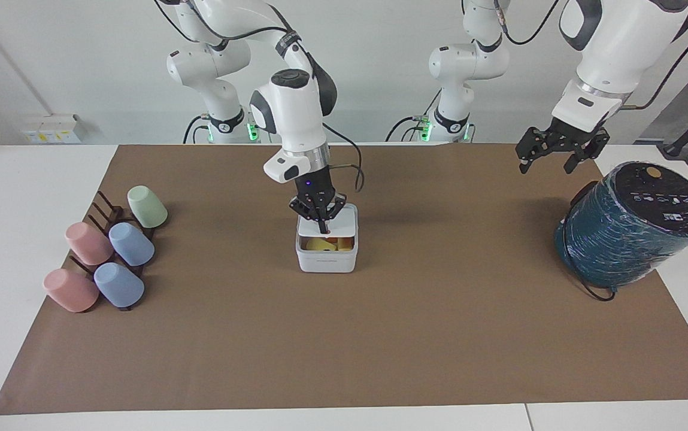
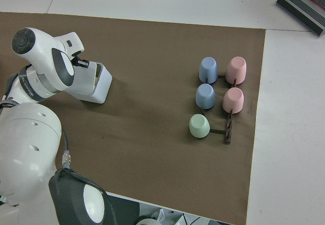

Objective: Close trash can lid
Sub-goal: 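Reach the right gripper behind the raised lid of the trash can, then push the trash can lid down shut with the right gripper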

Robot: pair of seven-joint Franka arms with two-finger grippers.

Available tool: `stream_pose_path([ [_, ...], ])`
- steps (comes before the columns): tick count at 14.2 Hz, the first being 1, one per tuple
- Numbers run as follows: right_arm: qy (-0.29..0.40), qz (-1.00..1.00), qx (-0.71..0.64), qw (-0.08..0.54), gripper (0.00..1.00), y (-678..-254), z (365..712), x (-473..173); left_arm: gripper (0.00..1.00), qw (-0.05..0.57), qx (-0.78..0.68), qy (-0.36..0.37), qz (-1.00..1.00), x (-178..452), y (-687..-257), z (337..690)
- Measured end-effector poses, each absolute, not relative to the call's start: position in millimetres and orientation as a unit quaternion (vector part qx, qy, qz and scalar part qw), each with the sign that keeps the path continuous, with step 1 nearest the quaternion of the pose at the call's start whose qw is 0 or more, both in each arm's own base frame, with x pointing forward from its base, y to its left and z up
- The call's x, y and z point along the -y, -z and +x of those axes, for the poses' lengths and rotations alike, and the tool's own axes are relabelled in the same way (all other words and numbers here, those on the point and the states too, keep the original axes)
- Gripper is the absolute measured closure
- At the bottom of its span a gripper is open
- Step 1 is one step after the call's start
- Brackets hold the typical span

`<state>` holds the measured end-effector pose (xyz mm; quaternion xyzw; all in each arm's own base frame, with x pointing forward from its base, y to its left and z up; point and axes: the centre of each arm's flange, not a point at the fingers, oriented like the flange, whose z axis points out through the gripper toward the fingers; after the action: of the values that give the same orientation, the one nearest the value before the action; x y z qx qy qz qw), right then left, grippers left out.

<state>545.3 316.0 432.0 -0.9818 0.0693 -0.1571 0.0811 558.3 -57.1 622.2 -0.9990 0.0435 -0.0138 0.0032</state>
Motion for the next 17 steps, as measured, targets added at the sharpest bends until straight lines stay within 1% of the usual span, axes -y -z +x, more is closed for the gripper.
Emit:
stream_pose_path([
  [3,0.157,-0.983,-0.053,0.078,0.99,-430,545,-316,0.0,0.003,-0.044,0.014,-0.999,57,-622,558],
  [10,0.15,-0.986,-0.025,0.069,0.99,-407,550,-319,0.0,0.003,-0.044,0.014,-0.999,57,-622,558],
  [17,0.151,-0.986,-0.022,0.069,0.99,-406,550,-319,0.0,0.003,-0.044,0.014,-0.999,57,-622,558],
])
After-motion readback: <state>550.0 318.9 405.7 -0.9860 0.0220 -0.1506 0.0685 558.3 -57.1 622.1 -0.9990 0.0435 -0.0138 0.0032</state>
